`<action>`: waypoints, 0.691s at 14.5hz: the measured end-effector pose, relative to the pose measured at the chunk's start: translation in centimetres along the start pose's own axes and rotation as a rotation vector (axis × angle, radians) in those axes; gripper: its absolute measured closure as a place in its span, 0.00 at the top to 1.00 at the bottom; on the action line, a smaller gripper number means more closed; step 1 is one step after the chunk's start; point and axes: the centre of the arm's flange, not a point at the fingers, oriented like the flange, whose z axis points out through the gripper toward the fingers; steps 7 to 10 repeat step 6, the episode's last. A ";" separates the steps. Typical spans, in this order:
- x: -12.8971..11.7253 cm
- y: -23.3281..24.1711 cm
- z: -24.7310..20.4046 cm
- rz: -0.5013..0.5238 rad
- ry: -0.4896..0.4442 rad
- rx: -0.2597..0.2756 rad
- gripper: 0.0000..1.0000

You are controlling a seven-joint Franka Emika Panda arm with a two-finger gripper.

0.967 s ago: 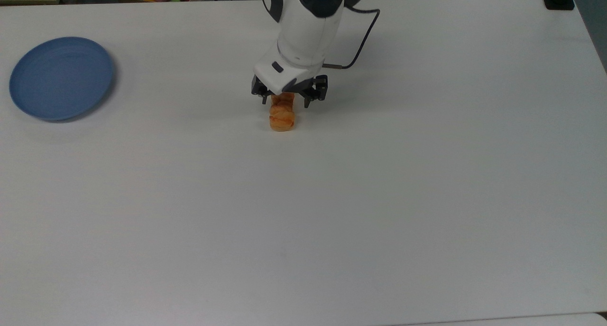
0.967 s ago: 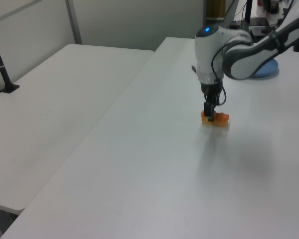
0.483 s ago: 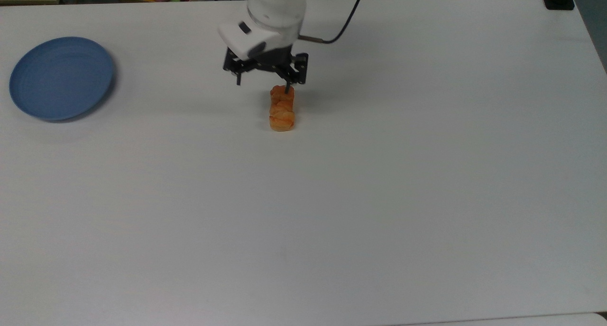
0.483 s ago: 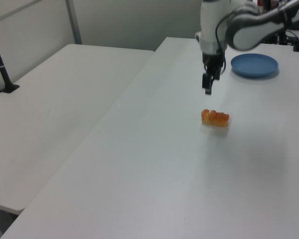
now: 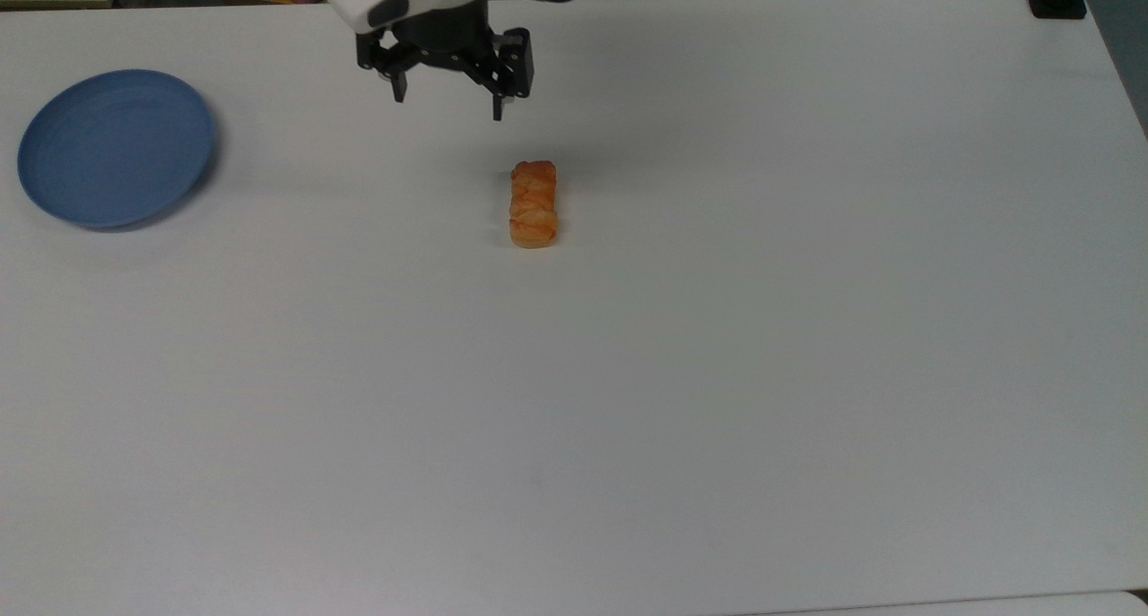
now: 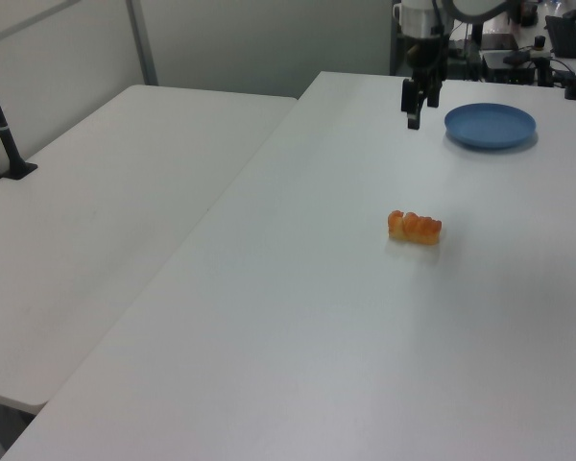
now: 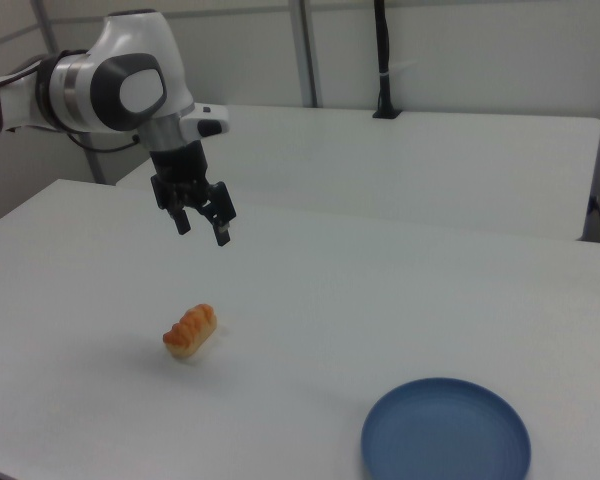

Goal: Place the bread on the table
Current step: 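Open the gripper and raise it away from the bread roll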

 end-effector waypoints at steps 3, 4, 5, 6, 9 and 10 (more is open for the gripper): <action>0.4 1.6 -0.9 0.000 0.015 0.019 1.00; 0.5 1.8 -1.0 0.001 0.018 0.022 1.00; 0.5 2.2 -1.1 0.006 0.021 0.021 1.00; 0.6 2.5 -1.2 0.011 0.022 0.021 1.00; 0.6 2.5 -1.2 0.011 0.022 0.021 1.00; 0.6 2.5 -1.2 0.011 0.022 0.021 1.00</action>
